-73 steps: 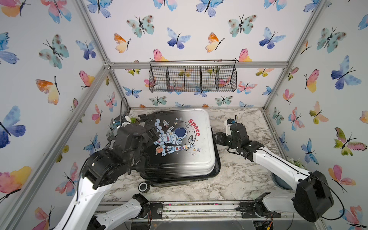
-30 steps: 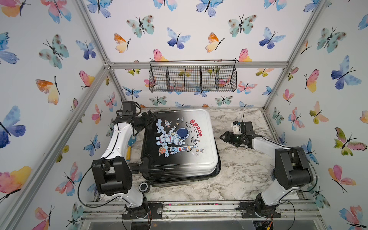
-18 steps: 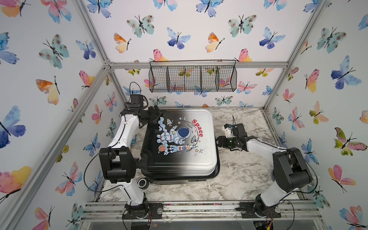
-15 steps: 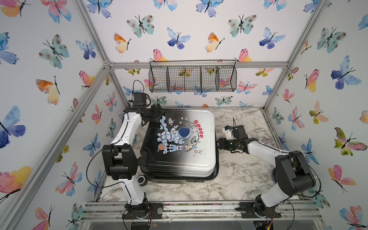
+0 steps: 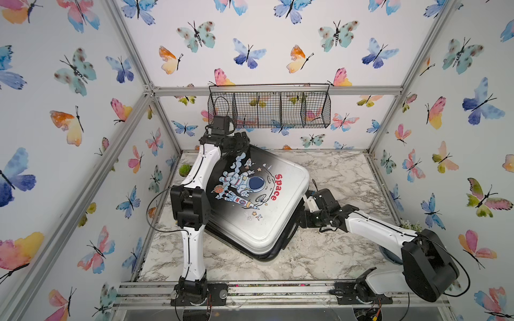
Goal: Close the suitcase zippers
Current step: Adjust the suitcase at the center of the board.
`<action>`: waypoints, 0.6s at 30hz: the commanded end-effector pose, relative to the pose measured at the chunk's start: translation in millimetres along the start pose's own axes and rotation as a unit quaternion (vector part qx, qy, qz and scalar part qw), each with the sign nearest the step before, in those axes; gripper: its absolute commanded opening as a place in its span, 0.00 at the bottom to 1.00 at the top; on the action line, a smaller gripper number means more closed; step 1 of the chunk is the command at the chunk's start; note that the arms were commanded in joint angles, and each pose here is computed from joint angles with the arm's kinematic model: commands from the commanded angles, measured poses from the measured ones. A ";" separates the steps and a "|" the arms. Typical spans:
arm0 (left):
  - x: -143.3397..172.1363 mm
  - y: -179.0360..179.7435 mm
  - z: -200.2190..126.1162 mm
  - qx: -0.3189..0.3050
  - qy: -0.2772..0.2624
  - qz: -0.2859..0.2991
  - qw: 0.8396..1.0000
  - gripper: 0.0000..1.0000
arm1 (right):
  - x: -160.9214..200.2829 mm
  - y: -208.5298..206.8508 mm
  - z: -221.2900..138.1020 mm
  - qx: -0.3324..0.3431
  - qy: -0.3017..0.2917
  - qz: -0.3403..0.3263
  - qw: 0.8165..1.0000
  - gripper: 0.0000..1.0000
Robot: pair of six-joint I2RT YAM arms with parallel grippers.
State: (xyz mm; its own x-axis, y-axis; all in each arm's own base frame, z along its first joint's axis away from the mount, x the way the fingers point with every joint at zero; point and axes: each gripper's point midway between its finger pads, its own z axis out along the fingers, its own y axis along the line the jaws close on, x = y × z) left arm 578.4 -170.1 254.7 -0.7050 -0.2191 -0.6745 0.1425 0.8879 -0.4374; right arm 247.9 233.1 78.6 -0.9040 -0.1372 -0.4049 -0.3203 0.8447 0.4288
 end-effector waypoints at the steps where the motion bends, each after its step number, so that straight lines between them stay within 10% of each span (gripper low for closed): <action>1: 104.5 -81.4 29.9 0.103 0.162 -0.015 0.981 0.89 | -0.7 41.6 3.8 -0.052 -0.019 -0.085 0.995 0.58; 10: 81.6 -72.8 16.3 0.038 0.129 0.033 0.990 0.89 | -8.8 19.4 -22.9 0.013 -0.065 -0.114 0.991 0.68; 18: 29.9 -40.7 -122.9 -0.075 0.005 0.042 0.996 0.91 | -54.1 -34.7 -78.8 0.064 -0.096 -0.086 0.990 0.69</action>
State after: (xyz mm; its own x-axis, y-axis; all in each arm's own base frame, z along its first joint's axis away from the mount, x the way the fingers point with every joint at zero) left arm 511.6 -216.1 270.5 -0.7503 -0.0891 -0.6551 0.1953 0.9168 -0.3483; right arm 281.4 178.3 133.0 -0.7926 -0.1219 -0.5974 -0.3621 0.8824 0.3004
